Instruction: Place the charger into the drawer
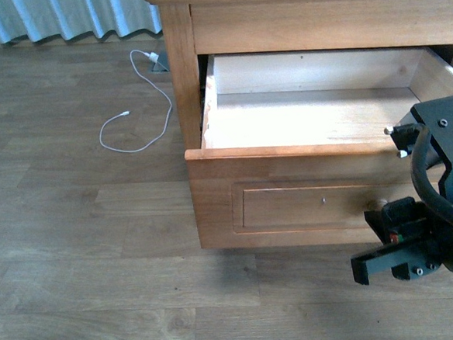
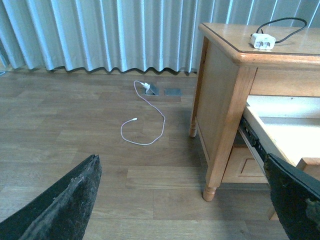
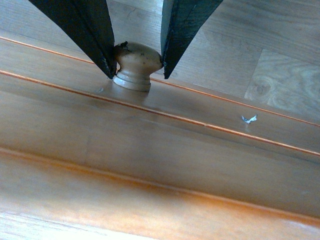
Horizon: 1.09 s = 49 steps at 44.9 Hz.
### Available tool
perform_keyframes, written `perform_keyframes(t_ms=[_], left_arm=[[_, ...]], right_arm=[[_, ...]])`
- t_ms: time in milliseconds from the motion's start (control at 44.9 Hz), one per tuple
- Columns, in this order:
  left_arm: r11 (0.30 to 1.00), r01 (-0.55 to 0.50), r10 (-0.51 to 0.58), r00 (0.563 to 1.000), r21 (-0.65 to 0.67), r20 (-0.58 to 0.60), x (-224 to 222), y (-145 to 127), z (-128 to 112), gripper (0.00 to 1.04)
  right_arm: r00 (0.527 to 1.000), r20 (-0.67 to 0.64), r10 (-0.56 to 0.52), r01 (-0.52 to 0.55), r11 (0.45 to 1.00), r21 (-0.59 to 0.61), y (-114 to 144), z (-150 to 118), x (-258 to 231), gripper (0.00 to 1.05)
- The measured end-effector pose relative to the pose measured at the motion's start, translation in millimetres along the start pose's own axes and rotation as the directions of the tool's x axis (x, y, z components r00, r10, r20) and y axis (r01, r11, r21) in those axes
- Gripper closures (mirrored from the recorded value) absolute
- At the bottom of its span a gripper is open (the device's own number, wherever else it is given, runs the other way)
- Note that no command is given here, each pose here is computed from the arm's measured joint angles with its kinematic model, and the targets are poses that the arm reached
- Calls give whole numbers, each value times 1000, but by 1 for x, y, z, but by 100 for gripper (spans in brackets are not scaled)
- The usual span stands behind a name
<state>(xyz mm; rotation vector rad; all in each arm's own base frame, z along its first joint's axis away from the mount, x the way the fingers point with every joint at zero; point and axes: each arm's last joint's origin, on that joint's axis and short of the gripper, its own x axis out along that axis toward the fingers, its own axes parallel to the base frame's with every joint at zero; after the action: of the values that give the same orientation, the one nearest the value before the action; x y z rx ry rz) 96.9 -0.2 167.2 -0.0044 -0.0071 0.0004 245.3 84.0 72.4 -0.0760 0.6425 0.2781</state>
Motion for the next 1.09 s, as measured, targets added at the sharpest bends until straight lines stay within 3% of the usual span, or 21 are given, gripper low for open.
perform_keyframes(t_ms=[111,267,490,690,846,1091], left_arm=[[1000,0,0,1000,0,0,0,0,0,6],[1000,0,0,1000,0,0,0,0,0,6],[1000,0,0,1000,0,0,0,0,0,6],[1000,0,0,1000,0,0,0,0,0,6],[1000,0,0,1000,0,0,0,0,0,6],[1000,0,0,1000,0,0,0,0,0,6]], right_arm=[[1000,-5,11,-11,1000,4,2,-3,-5,80],[998,-4,61,-61,998,27,4,2,-18,51],[991,112,76,-85,993,78,-11,38,-73,6],[970,241,40,-67,992,106,-28,54,-137,8],[947,320,20,-63,990,124,-37,43,-178,8],[938,344,-32,-28,985,169,-43,29,-187,8]])
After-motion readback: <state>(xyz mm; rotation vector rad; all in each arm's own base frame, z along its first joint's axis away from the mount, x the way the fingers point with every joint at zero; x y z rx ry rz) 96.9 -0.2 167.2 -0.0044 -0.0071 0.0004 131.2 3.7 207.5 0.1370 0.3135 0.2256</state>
